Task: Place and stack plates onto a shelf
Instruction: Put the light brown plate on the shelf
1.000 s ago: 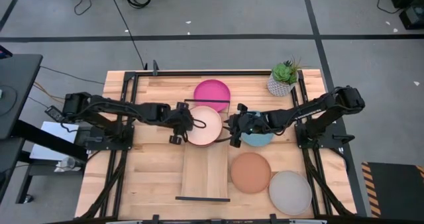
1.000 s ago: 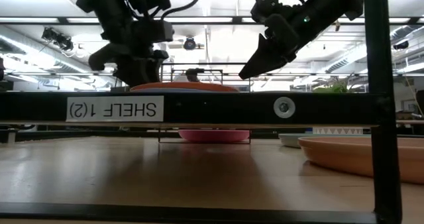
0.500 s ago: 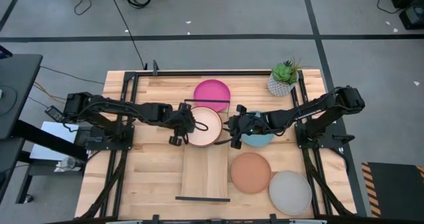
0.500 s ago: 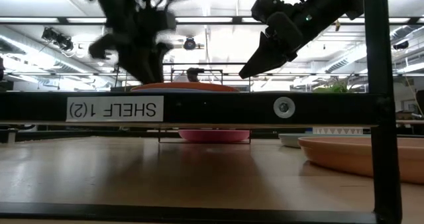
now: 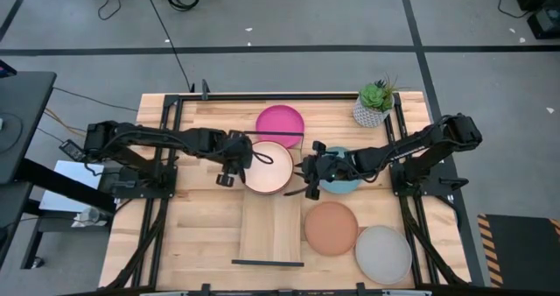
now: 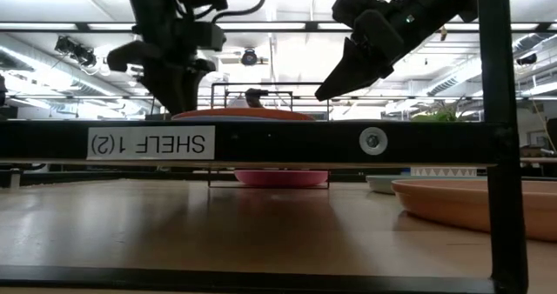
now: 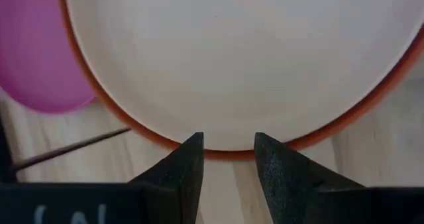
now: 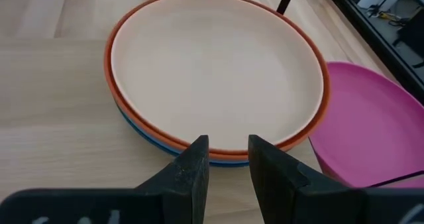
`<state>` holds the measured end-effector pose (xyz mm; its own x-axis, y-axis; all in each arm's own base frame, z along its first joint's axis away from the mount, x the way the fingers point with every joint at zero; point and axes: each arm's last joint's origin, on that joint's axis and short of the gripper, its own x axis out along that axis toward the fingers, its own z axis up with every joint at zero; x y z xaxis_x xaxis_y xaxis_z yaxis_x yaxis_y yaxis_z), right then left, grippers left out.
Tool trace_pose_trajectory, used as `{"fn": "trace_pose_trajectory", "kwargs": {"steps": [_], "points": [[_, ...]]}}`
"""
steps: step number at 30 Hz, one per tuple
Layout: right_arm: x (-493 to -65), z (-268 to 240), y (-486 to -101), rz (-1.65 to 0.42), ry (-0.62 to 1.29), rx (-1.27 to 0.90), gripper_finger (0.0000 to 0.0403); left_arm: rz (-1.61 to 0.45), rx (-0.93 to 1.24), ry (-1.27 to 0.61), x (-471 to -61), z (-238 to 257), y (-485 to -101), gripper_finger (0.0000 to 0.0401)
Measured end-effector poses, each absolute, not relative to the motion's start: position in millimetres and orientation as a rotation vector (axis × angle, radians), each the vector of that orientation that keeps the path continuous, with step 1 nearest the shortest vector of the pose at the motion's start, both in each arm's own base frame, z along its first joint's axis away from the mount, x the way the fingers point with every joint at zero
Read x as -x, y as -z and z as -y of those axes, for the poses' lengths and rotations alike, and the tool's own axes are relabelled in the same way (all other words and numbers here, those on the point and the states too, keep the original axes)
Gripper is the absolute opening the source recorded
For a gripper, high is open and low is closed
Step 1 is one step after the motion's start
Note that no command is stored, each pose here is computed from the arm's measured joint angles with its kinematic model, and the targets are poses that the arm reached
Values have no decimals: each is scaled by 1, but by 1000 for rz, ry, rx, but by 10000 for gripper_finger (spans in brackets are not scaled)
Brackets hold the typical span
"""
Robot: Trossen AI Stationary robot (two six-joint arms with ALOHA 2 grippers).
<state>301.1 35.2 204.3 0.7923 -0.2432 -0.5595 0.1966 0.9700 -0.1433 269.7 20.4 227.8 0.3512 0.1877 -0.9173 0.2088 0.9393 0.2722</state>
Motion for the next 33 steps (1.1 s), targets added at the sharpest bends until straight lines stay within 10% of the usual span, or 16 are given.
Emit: {"fn": "trace_pose_trajectory", "kwargs": {"steps": [33], "points": [[-310,-42,-210,-501,187,188,112,-1154,-392,102,-287,-16,-202,141]]}}
